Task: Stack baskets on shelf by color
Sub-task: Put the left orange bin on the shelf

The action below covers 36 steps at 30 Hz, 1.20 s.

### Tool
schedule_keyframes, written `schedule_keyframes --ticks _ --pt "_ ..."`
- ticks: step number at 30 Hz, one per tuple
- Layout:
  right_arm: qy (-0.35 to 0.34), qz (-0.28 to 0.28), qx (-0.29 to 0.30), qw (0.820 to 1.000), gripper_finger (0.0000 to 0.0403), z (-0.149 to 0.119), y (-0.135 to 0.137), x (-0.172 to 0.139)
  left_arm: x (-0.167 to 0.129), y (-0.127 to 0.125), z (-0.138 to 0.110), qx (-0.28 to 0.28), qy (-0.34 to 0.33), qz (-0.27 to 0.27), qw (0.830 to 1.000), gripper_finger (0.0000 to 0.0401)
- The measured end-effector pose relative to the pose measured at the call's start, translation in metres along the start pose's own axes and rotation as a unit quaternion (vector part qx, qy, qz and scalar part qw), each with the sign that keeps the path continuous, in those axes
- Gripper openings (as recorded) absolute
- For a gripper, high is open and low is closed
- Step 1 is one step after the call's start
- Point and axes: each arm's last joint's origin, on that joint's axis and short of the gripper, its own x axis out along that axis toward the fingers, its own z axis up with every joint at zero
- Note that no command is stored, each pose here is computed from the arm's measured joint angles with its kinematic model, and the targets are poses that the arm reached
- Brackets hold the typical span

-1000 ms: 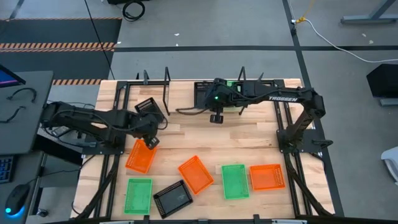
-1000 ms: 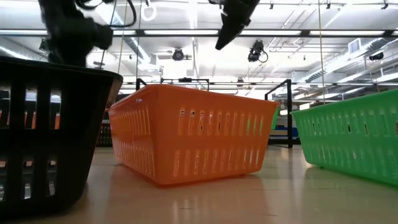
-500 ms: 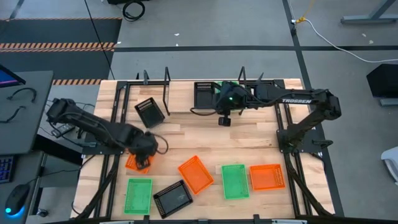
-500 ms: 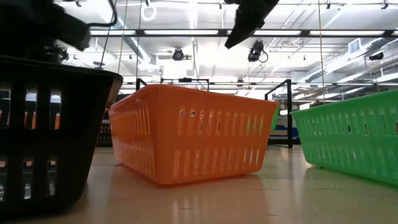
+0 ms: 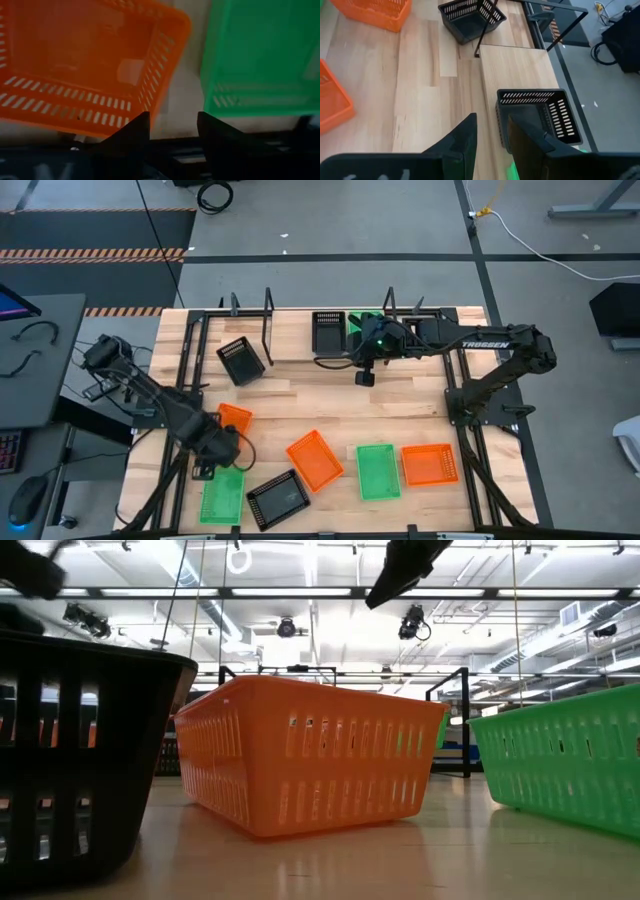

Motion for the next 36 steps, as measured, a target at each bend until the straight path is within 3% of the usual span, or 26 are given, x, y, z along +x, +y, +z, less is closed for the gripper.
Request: schedule_keyframes --ticks 4,9,18,24,28,33,36 --pt "0.0 0.0 0.009 1.0 0.0114 0.0 0.0 0.0 0.007 -0.009 -0.005 0.028 -0.004 0.039 0.999 0.0172" --pt "0.0 0.0 0.012 1.0 0.0114 0.0 0.0 0.0 0.015 -0.009 0.002 0.024 -0.023 0.087 0.996 0.0172" --pt "0.008 0.013 0.007 1.0 0.0114 -0.001 0.008 -0.001 0.034 -0.015 0.007 0.036 0.015 0.097 0.995 0.0172" --pt "0.007 0.012 0.0 1.0 0.0114 0.0 0.011 -0.002 0.034 -0.015 0.014 0.038 -0.032 0.117 0.992 0.0168" --pt "0.007 0.013 0.006 1.0 0.0114 -0.001 0.011 -0.002 0.034 -0.012 0.019 0.032 -0.037 0.115 0.992 0.0125" --pt "0.007 0.013 0.014 1.0 0.0114 0.0 0.012 -0.002 0.033 -0.01 0.023 0.025 -0.052 0.114 0.992 0.002" --pt "0.0 0.014 0.014 1.0 0.0114 0.001 0.014 -0.003 0.033 -0.01 0.025 0.021 -0.063 0.118 0.991 0.0016"
